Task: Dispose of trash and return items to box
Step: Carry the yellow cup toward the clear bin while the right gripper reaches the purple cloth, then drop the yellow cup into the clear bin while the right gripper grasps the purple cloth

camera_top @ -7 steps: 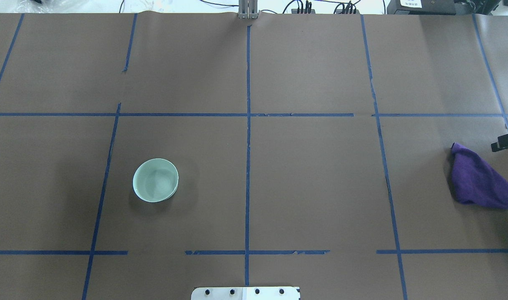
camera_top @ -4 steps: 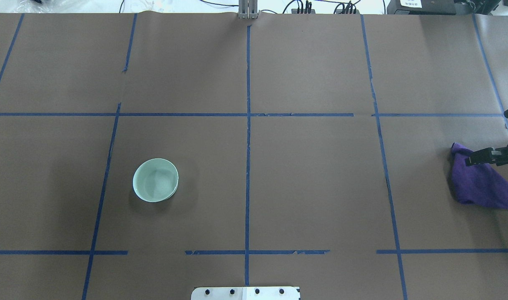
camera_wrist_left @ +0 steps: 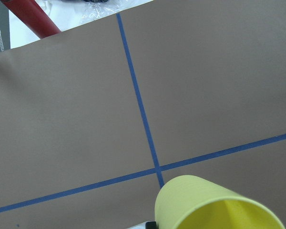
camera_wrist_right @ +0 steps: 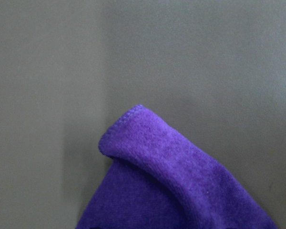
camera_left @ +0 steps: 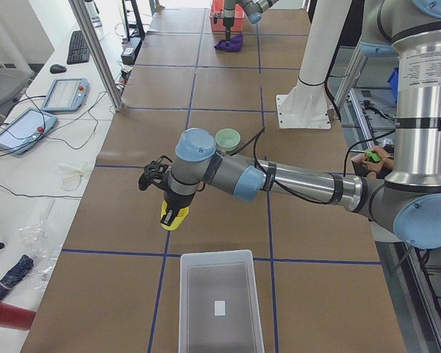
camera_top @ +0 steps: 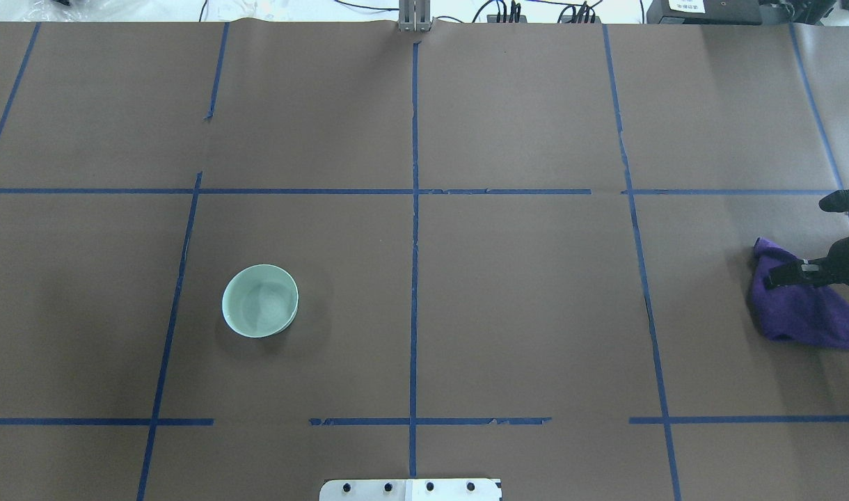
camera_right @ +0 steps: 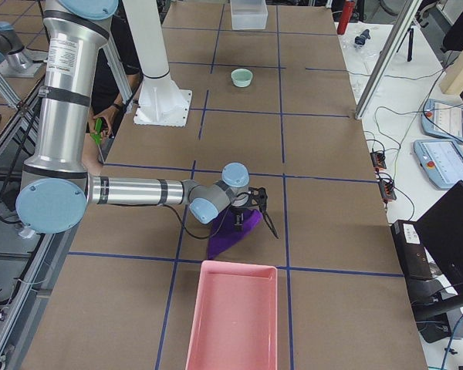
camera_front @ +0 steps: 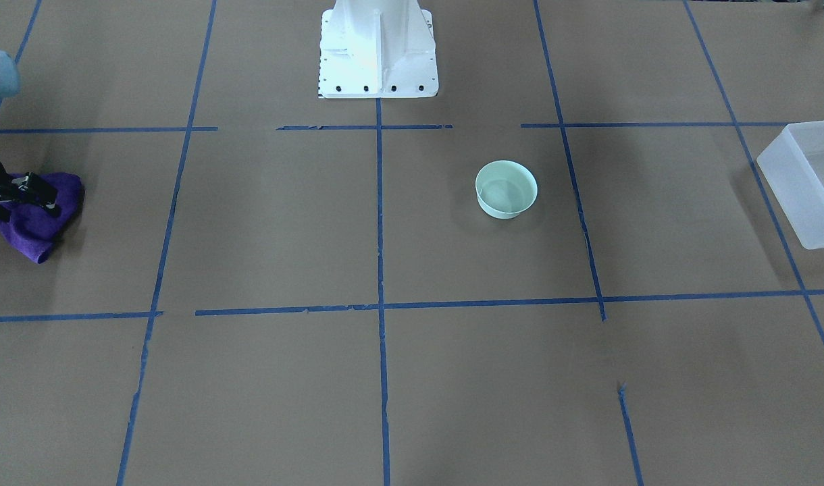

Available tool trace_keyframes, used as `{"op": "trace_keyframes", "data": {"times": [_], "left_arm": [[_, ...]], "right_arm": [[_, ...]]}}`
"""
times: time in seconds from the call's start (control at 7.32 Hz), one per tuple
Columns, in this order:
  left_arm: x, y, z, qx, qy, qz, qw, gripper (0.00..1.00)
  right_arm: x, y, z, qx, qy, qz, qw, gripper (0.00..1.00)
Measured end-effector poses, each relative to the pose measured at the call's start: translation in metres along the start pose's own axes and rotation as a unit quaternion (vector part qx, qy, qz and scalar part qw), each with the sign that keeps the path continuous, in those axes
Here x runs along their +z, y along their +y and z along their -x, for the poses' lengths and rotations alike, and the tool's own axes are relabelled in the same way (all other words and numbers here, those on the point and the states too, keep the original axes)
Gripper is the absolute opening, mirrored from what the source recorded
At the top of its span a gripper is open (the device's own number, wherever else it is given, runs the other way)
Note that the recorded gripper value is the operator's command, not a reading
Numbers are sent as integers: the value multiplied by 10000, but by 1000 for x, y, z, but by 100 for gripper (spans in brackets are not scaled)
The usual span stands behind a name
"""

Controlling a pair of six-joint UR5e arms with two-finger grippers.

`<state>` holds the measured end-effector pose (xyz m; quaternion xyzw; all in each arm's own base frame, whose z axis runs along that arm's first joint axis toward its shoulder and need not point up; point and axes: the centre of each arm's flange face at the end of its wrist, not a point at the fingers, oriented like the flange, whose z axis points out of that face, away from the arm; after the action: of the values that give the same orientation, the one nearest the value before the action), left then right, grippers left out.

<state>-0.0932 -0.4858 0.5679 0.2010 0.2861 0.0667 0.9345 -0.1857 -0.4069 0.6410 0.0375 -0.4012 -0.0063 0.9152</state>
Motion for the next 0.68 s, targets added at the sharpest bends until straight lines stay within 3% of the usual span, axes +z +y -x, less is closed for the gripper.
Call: {"op": "trace_keyframes", "data": {"times": [0.27,0.68], "left_arm": [[12,8,27,174,-343,149,9991,0],[30,29,54,240,-427,392,9980,0]], "right_arm": [[1,-1,-1,21,19,13,10000,0],[-22,-10,-5,141,-40,-150,9998,0]]}}
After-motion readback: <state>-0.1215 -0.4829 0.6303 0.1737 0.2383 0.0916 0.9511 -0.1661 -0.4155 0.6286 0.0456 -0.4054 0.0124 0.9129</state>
